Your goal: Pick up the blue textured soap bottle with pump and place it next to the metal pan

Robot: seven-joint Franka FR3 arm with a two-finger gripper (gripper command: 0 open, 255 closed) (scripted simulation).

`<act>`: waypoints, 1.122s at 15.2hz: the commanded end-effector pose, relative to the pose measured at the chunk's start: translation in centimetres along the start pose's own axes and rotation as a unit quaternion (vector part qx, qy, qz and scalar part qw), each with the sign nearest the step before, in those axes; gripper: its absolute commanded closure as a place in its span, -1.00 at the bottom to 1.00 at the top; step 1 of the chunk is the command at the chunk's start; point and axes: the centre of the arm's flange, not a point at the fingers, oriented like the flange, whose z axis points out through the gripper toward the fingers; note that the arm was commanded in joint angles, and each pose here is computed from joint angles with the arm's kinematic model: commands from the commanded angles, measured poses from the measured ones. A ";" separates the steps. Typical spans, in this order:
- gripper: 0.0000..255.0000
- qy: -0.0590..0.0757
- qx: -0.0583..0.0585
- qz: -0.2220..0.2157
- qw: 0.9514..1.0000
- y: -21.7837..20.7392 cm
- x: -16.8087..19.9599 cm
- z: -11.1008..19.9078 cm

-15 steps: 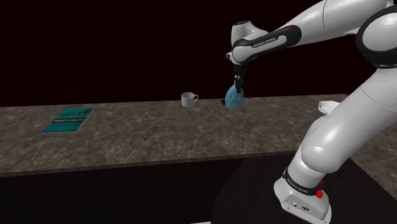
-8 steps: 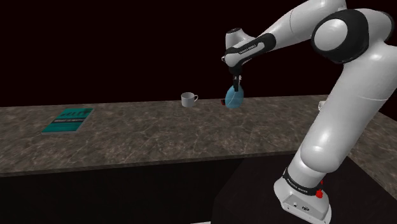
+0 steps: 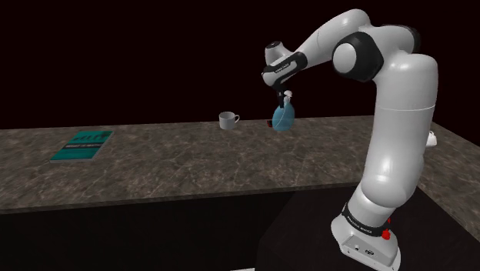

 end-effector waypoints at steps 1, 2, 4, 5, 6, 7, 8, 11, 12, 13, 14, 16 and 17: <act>-1.00 -0.003 -0.005 -0.010 1.000 0.9 0.5 1.5; -1.00 -0.003 -0.005 -0.010 1.000 0.9 0.5 2.0; -1.00 -0.003 -0.005 -0.010 1.000 1.0 0.5 3.1; -1.00 -0.003 -0.005 -0.010 1.000 1.0 0.5 3.6; -1.00 -0.003 -0.005 -0.010 1.000 1.0 0.5 4.1; -1.00 -0.003 -0.005 -0.010 1.000 1.0 0.5 4.6; -1.00 -0.003 -0.005 -0.010 1.000 1.0 0.5 5.0; -1.00 -0.003 -0.005 -0.010 1.000 1.0 0.5 5.0; -1.00 -0.003 -0.005 -0.010 1.000 1.0 0.5 5.0; -1.00 -0.003 -0.005 -0.010 1.000 1.0 0.5 5.0; -1.00 -0.003 -0.005 -0.010 1.000 1.0 0.5 5.0; -1.00 -0.003 -0.005 -0.010 1.000 1.0 0.5 4.9; 1.00 -0.003 -0.005 -0.010 1.000 1.0 0.5 4.9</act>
